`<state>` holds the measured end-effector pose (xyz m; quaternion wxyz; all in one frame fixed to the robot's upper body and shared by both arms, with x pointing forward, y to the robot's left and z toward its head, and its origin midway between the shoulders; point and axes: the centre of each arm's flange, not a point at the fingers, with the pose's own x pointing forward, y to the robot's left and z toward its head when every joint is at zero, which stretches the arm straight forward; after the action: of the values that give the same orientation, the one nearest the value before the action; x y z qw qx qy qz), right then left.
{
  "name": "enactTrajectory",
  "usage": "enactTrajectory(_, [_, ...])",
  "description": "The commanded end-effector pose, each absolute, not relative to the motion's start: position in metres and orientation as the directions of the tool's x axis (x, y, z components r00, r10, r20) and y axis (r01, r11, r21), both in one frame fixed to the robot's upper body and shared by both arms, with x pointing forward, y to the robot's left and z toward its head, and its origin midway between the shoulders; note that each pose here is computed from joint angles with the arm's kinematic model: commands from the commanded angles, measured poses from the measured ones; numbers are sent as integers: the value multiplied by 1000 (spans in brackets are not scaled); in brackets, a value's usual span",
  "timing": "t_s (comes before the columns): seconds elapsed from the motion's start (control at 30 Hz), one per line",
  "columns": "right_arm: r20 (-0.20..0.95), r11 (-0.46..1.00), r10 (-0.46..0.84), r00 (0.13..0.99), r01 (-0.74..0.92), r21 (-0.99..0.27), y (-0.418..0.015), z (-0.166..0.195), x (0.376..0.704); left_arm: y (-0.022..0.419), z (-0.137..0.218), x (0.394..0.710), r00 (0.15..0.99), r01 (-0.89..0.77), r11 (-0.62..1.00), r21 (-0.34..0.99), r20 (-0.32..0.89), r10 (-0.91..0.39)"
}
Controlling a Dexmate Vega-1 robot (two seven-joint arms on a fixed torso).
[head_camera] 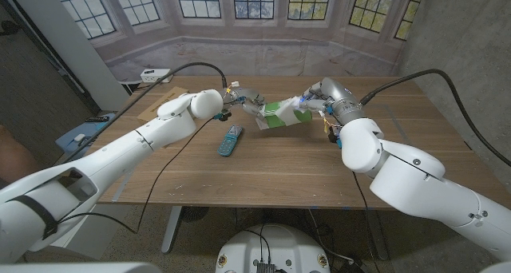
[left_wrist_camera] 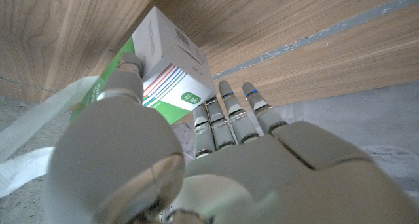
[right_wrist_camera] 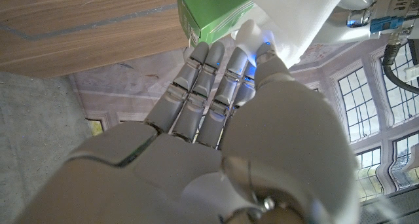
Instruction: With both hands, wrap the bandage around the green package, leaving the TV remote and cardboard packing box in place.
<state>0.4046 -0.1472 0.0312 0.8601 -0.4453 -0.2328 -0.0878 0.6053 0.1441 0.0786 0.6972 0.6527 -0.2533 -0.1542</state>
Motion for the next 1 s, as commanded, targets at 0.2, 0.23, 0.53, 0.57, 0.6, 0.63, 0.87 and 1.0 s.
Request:
enactTrajectory(0.2, [453, 624, 43, 890, 331, -708, -141, 10, 397, 144, 82, 599, 821, -131, 117, 984, 174, -544])
enactTrajectory(0.23, [454, 624, 43, 890, 331, -708, -141, 10, 397, 144, 82, 599, 821, -131, 117, 984, 174, -544])
enactTrajectory(0.53, [439, 646, 32, 898, 316, -695, -138, -5, 396, 143, 87, 594, 817, -151, 133, 980, 200, -541])
enactTrajectory(0.57, [436, 649, 32, 899, 313, -694, -137, -6, 396, 143, 87, 594, 816, -152, 135, 979, 201, -542])
enactTrajectory(0.6, [432, 651, 31, 901, 309, -693, -137, -7, 397, 143, 87, 593, 815, -153, 138, 979, 203, -542])
enactTrajectory(0.63, [429, 654, 31, 903, 307, -692, -137, -9, 397, 143, 87, 593, 815, -154, 140, 978, 206, -542])
enactTrajectory(0.87, [402, 667, 16, 915, 290, -687, -137, -19, 402, 144, 87, 591, 813, -155, 150, 976, 212, -543])
enactTrajectory(1.0, [385, 674, 7, 923, 280, -684, -136, -24, 406, 145, 86, 592, 812, -150, 154, 977, 211, -544])
